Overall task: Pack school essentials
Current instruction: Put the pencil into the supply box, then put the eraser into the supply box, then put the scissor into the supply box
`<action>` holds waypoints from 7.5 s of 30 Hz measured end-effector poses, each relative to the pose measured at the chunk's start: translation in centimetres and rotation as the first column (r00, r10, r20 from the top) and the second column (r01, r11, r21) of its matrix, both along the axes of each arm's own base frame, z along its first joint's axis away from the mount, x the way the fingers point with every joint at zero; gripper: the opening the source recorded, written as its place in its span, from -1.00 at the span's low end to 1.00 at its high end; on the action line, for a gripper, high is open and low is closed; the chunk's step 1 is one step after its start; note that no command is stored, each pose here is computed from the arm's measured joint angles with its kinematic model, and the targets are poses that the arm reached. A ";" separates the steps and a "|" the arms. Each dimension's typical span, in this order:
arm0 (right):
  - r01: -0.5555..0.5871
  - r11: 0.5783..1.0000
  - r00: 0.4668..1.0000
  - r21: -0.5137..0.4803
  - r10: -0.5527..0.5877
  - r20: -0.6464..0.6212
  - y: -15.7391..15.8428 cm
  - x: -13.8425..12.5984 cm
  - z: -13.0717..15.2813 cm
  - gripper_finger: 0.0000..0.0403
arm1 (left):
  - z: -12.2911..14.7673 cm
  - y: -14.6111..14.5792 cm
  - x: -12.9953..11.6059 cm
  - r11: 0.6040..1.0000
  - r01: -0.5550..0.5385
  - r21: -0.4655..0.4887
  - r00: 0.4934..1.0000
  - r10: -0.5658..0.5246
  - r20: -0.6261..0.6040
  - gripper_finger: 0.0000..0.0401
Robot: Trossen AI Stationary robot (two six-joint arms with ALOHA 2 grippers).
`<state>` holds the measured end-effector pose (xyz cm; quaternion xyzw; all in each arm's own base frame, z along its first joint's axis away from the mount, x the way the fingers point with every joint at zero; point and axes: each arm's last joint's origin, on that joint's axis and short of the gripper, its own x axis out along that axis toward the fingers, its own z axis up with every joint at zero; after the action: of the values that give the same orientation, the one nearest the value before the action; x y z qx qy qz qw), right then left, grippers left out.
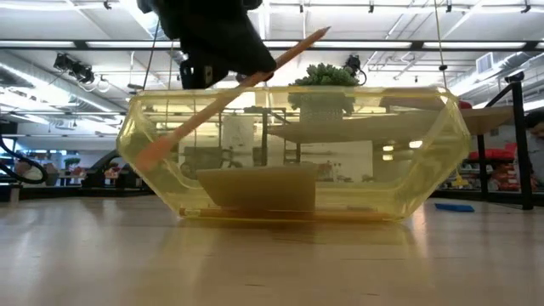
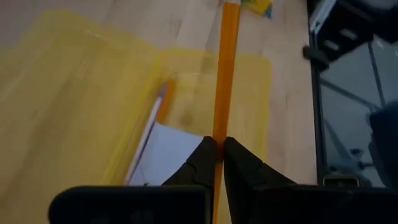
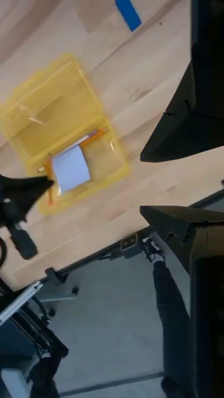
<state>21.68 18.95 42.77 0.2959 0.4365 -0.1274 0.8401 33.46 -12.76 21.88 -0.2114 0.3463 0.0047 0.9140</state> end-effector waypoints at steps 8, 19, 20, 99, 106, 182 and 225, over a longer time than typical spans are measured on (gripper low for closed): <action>0.033 0.999 0.999 -0.019 -0.033 0.025 -0.1 0.1 0.0 -0.35 | -0.9 -0.5 0.0 0.999 0.038 0.005 0.999 -0.037 -0.038 -0.74; 0.049 0.998 0.998 -0.035 -0.048 0.041 -0.2 0.1 0.1 -0.35 | -1.0 -0.4 0.0 0.999 0.036 0.012 0.998 -0.035 -0.048 -0.09; 0.055 0.998 0.998 -0.037 -0.053 0.046 -0.2 0.1 0.1 -0.35 | -1.1 -0.4 0.0 0.999 0.036 0.013 0.998 -0.035 -0.052 -0.06; 0.858 0.475 0.426 -0.196 -0.871 -0.246 -11.8 1.2 -28.9 -0.09 | 14.7 7.2 -10.1 0.919 -0.276 -0.282 0.874 0.362 0.324 -0.47; 0.858 0.485 0.446 -0.167 -0.866 -0.225 -12.0 0.8 -30.1 -0.09 | 14.6 7.1 -10.1 0.917 -0.278 -0.287 0.874 0.365 0.320 -0.46; 0.541 0.833 0.841 0.116 -0.532 -0.103 -5.8 7.8 -18.1 -0.63 | 14.6 6.9 -10.1 0.949 -0.193 -0.248 0.906 0.270 0.325 -0.47; 0.105 0.987 0.978 0.121 -0.125 0.167 -4.2 8.8 -21.4 -0.19 | 14.6 6.9 -10.1 0.944 -0.207 -0.256 0.902 0.285 0.324 -0.47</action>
<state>30.44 14.79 21.38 0.3771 0.3499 -0.1250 0.8484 23.39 -5.82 36.47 -0.3486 0.1435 0.0448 0.9251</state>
